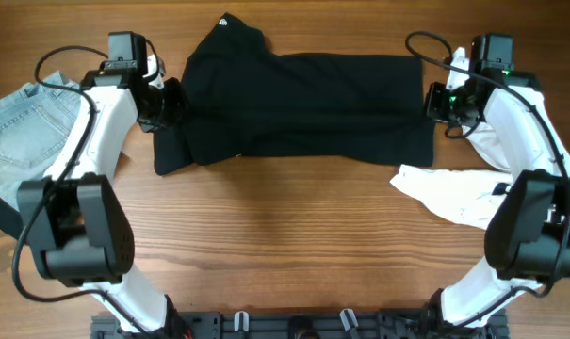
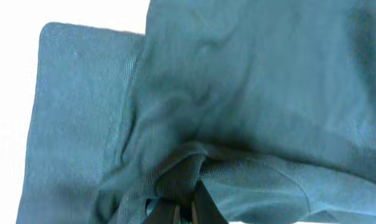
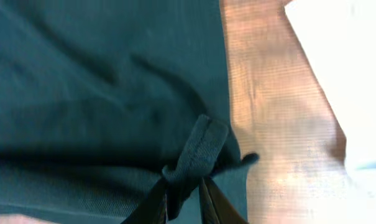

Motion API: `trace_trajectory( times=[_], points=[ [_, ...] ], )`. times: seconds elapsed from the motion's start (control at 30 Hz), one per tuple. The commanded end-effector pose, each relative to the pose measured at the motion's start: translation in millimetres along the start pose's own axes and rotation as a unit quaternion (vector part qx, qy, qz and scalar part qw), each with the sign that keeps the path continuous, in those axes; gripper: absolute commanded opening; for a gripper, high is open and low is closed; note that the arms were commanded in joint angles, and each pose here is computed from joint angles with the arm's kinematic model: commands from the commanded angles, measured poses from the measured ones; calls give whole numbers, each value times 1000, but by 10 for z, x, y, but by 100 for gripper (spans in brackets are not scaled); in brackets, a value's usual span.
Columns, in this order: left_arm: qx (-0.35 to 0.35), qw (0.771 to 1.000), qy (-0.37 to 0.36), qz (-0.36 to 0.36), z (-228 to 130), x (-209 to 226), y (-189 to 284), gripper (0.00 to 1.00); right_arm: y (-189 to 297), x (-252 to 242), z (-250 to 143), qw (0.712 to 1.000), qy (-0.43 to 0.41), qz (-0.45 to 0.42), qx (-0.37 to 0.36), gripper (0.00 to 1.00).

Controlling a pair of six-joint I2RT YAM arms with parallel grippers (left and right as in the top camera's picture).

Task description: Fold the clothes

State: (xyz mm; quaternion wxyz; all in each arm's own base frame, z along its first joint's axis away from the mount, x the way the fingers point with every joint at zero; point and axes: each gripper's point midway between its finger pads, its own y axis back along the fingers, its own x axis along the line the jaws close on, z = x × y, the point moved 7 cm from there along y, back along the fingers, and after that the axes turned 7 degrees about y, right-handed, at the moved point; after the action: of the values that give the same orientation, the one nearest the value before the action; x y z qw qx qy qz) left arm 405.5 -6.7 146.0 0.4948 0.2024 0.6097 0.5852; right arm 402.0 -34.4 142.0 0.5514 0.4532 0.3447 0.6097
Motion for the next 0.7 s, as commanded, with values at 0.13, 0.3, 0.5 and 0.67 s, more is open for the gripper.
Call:
trace_trajectory(
  times=[0.13,0.3,0.5,0.67],
  points=[
    [-19,1000,-1,-3,96,-14,-125,17,-404,-58,51,1000,-15,5,-3,47],
    [40,998,25,35,-120,112,-117,40,-388,-266,-140,992,-59,-99,48,57],
    [49,992,30,110,-289,393,-252,41,-610,-195,-458,992,-46,-56,104,56],
    [33,992,28,121,-470,631,-557,44,-731,-107,-525,995,-41,-2,89,40]
  ],
)
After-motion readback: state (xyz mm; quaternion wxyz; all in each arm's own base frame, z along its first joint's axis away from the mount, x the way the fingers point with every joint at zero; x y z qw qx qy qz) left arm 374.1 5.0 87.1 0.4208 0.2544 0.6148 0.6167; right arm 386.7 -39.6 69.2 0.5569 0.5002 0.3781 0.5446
